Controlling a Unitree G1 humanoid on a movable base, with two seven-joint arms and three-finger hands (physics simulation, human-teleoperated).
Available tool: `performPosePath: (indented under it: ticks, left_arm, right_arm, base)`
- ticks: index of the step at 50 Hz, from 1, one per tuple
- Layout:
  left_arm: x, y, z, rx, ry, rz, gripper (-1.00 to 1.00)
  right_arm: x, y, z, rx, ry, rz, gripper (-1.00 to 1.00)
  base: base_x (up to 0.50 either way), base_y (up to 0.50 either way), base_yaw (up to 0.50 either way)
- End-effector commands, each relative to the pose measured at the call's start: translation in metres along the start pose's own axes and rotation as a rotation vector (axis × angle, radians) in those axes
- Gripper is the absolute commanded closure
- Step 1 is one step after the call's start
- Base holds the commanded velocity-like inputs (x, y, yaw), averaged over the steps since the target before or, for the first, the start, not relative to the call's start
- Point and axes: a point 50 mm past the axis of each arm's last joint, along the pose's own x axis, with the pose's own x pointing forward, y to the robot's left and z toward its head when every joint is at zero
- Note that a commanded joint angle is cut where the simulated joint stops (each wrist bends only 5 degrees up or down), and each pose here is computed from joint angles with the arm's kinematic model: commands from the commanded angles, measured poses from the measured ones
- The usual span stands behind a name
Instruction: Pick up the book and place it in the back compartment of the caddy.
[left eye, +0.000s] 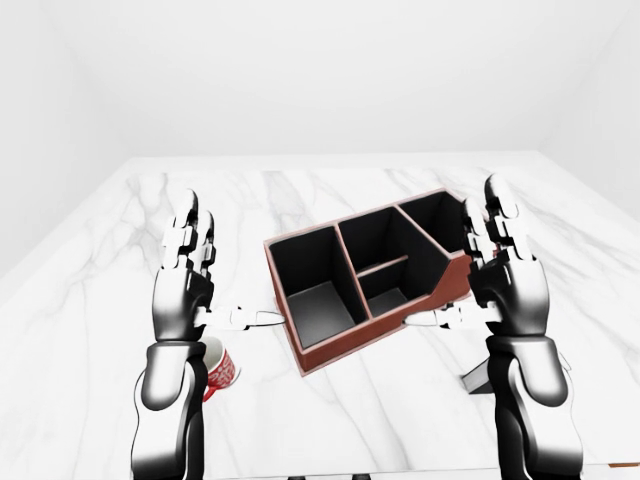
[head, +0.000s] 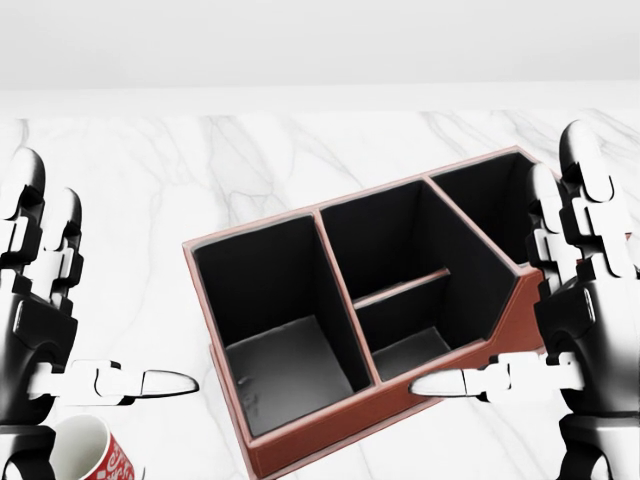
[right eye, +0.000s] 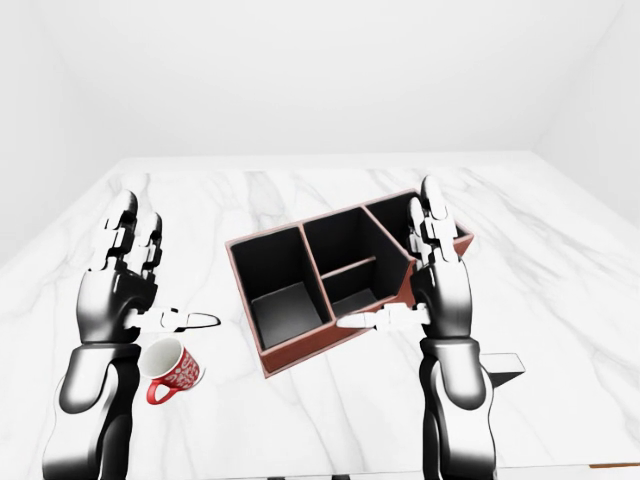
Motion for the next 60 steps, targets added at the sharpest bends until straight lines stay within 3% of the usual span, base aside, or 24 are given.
performPosePath:
  ticks: [1, 26, 29, 31, 37, 38, 39, 60]
  left_arm:
    - [0.000, 0.001, 0.001, 0.001, -0.002, 0.001, -1.00]
    - [0.000, 0.001, 0.002, 0.000, -0.008, 0.003, -1.00]
    - [0.000, 0.001, 0.002, 0.000, -0.011, 0.003, -1.00]
    - [0.001, 0.001, 0.003, 0.000, -0.014, 0.003, -1.00]
    - [0.001, 0.001, 0.002, 0.000, -0.008, 0.004, -1.00]
    - [0.000, 0.000, 0.001, 0.001, -0.003, -0.001, -1.00]
    - [0.000, 0.000, 0.000, 0.001, -0.001, -0.001, -1.00]
    - [0.000, 0.001, -0.001, 0.001, 0.005, 0.002, -1.00]
  right_arm:
    - [0.001, 0.000, 0.001, -0.013, -0.002, -0.016, -1.00]
    - [0.002, -0.004, 0.042, -0.211, -0.169, -0.013, -1.00]
    - [0.002, -0.004, 0.041, -0.268, -0.155, 0.000, -1.00]
    - [0.002, -0.007, 0.053, -0.381, -0.192, 0.018, -1.00]
    - [0.001, -0.013, 0.057, -0.523, -0.166, 0.048, -1.00]
    - [0.004, -0.021, 0.053, -0.646, -0.117, 0.070, -1.00]
    - [0.004, -0.022, 0.052, -0.662, -0.106, 0.072, -1.00]
    - [0.004, -0.026, 0.051, -0.764, -0.044, 0.098, -1.00]
  base:
    - [0.00, 0.00, 0.00]
    - [0.00, 0.00, 0.00]
    - [0.00, 0.00, 0.00]
    - [0.00, 0.00, 0.00]
    - [0.00, 0.00, 0.00]
    - [0.00, 0.00, 0.00]
    - [0.00, 0.00, 0.00]
    - [0.00, 0.00, 0.00]
